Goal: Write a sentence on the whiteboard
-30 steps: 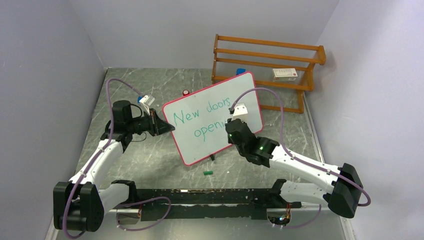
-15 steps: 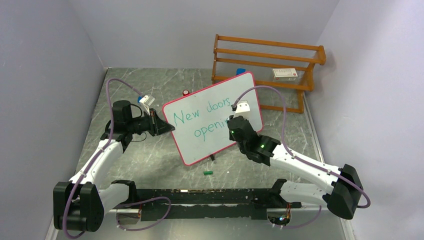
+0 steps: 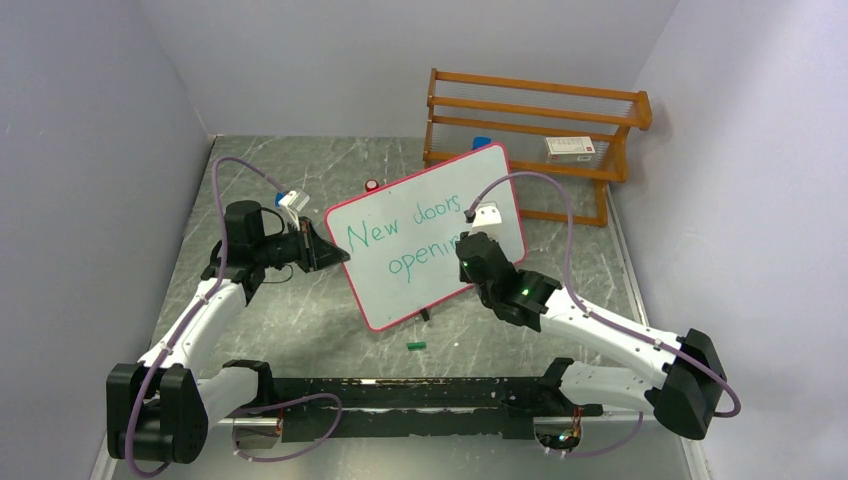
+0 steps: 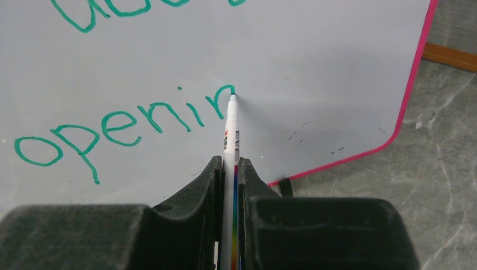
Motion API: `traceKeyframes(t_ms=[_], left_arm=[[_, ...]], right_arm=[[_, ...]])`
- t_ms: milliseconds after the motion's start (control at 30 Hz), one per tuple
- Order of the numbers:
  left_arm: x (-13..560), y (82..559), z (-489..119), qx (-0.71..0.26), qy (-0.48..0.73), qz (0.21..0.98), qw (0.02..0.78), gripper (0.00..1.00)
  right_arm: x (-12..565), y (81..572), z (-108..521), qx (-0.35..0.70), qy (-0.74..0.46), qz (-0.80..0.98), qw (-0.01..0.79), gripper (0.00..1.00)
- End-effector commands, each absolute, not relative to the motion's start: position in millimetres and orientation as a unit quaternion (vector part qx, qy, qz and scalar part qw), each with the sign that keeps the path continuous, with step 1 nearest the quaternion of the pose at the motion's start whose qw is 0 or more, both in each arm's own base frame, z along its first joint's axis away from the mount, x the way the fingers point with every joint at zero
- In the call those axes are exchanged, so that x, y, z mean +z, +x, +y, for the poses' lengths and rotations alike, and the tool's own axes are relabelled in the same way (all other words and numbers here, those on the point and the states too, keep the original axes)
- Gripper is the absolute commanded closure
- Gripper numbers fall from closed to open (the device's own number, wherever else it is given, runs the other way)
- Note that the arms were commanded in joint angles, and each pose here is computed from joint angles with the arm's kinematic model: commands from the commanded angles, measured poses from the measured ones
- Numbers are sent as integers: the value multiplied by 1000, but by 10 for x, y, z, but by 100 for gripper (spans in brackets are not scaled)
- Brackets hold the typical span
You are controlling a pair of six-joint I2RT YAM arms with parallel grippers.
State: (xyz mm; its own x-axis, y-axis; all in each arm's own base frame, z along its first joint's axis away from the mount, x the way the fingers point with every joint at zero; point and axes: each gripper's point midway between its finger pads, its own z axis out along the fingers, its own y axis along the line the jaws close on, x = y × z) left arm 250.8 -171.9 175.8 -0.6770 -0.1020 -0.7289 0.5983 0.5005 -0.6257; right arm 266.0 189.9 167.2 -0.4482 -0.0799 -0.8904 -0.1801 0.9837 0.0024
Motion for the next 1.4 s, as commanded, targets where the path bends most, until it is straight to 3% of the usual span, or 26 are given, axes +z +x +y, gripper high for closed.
traceKeyframes(t_ms=[0,1367], left_arm=[[1651,2601,-1634,-440,145,803,374,95],[1649,2599,-1636,-440,145,803,373,95]], right_arm=[[1496,2583,1851,46,-78,864,495,100],[1761,2777,1738,51,-54,839,539,100]])
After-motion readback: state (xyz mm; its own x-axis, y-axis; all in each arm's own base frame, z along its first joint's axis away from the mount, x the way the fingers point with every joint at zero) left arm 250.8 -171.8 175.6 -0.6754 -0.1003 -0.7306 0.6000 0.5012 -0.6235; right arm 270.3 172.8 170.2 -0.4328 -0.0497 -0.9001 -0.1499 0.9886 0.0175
